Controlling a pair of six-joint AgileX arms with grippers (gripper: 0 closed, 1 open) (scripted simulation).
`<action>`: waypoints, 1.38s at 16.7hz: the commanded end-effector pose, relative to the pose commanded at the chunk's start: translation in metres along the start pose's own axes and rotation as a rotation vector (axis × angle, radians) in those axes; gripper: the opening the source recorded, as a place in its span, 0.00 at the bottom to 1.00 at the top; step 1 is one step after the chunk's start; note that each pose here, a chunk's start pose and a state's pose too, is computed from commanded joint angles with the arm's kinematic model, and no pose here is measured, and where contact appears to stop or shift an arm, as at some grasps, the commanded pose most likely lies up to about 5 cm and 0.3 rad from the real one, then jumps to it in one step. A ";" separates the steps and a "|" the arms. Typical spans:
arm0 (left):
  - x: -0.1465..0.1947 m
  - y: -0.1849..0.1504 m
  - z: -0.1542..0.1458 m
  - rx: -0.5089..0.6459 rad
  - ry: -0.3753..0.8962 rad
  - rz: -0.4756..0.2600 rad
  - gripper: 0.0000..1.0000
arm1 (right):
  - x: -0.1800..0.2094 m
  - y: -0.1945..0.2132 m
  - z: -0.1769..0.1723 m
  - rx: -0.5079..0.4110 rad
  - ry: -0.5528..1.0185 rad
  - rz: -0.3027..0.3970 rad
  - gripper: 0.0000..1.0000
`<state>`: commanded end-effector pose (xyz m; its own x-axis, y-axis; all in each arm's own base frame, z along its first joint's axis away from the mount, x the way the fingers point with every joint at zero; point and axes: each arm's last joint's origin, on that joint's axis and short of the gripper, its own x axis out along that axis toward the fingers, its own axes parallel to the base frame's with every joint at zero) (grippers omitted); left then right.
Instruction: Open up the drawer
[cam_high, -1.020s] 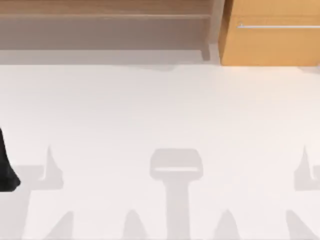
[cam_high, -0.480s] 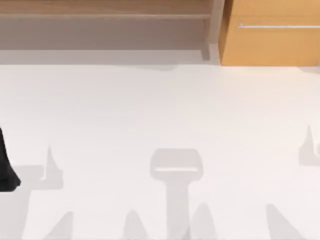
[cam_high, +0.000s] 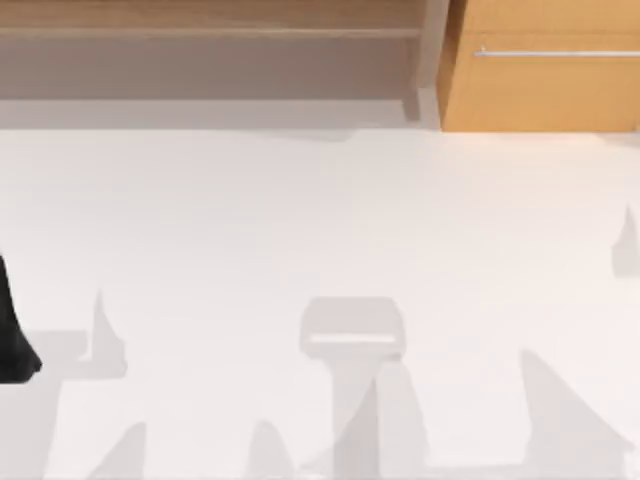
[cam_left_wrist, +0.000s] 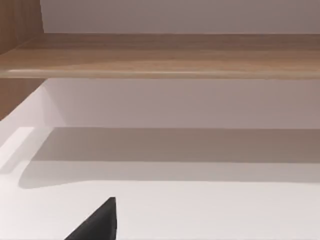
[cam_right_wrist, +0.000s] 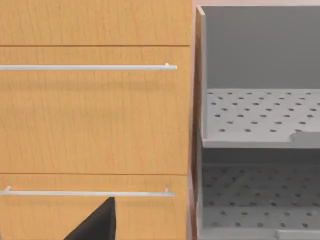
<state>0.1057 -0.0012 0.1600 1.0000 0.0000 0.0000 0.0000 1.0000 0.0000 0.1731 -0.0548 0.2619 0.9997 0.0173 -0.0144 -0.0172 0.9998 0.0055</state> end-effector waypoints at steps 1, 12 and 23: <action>0.000 0.000 0.000 0.000 0.000 0.000 1.00 | 0.001 -0.004 0.004 -0.004 -0.010 -0.011 1.00; 0.000 0.000 0.000 0.000 0.000 0.000 1.00 | 0.026 -0.003 0.010 -0.158 -0.028 -0.002 1.00; 0.000 0.000 0.000 0.000 0.000 0.000 1.00 | 0.172 0.039 -0.048 -0.951 -0.018 -0.020 1.00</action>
<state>0.1057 -0.0012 0.1600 1.0000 0.0000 0.0000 0.0000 1.0000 0.0000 0.3438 -0.0129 0.2121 0.9999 0.0076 0.0099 0.0036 0.5854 -0.8107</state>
